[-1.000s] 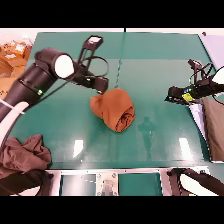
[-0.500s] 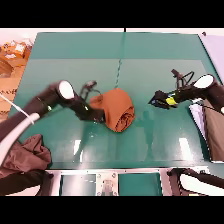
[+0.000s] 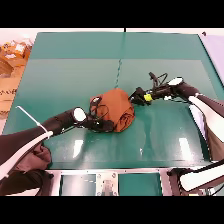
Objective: Fold the shirts.
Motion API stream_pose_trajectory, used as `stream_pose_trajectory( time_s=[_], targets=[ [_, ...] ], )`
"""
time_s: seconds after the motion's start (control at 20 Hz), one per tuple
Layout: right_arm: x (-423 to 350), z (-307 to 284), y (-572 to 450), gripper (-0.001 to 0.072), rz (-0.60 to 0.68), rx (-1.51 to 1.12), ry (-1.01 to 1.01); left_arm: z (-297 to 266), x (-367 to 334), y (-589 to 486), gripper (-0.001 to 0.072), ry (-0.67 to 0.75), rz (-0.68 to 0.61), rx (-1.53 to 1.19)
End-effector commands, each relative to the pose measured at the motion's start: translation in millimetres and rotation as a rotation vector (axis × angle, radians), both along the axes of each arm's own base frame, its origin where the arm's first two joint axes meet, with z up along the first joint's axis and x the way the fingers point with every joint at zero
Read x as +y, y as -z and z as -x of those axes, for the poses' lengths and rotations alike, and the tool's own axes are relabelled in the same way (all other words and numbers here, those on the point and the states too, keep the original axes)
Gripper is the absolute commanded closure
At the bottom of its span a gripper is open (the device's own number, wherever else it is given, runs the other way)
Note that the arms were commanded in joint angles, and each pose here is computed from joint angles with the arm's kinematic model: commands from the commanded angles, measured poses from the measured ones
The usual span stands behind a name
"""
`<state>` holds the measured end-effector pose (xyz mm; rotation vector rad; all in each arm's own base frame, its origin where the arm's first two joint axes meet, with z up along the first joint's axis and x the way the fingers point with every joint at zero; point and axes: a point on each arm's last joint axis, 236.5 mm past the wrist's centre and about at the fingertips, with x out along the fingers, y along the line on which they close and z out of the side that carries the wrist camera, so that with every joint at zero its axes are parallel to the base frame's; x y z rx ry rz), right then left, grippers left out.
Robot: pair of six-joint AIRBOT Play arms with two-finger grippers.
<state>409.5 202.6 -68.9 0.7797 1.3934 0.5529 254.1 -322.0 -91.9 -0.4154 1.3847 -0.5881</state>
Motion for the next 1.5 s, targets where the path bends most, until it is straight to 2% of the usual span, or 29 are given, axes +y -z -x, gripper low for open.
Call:
stream_pose_trajectory(
  time_s=[0.0,0.15,0.3,0.5,0.8,1.05,1.25,1.45],
  targets=[
    [22,-14,-3,0.0697,-0.067,-0.033,-0.022,-14,-1,-3,0.0679,-0.027,0.02,-0.038],
    [-1,-34,-31,0.0699,-0.083,-0.097,0.008,-21,36,-17,0.068,0.032,-0.037,-0.031],
    [-38,-50,-79,0.07,-0.08,-0.202,0.076,-41,89,-55,0.0681,0.003,-0.091,-0.081],
    [-61,-44,-171,0.07,-0.065,-0.423,0.094,-71,131,-143,0.0681,-0.05,-0.075,-0.256],
    [-53,23,-341,0.07,-0.04,-0.858,0.067,-92,120,-322,0.0681,0.04,0.02,-0.646],
    [-51,86,-446,0.0699,-0.003,-1.174,0.085,-84,123,-451,0.068,0.047,0.059,-0.969],
    [-55,92,-464,0.0699,0.015,-1.234,0.114,-92,133,-492,0.068,-0.002,0.042,-1.125],
    [-70,51,-430,0.0698,0.072,-1.156,0.156,-138,147,-476,0.068,-0.063,-0.06,-1.151]
  ],
)
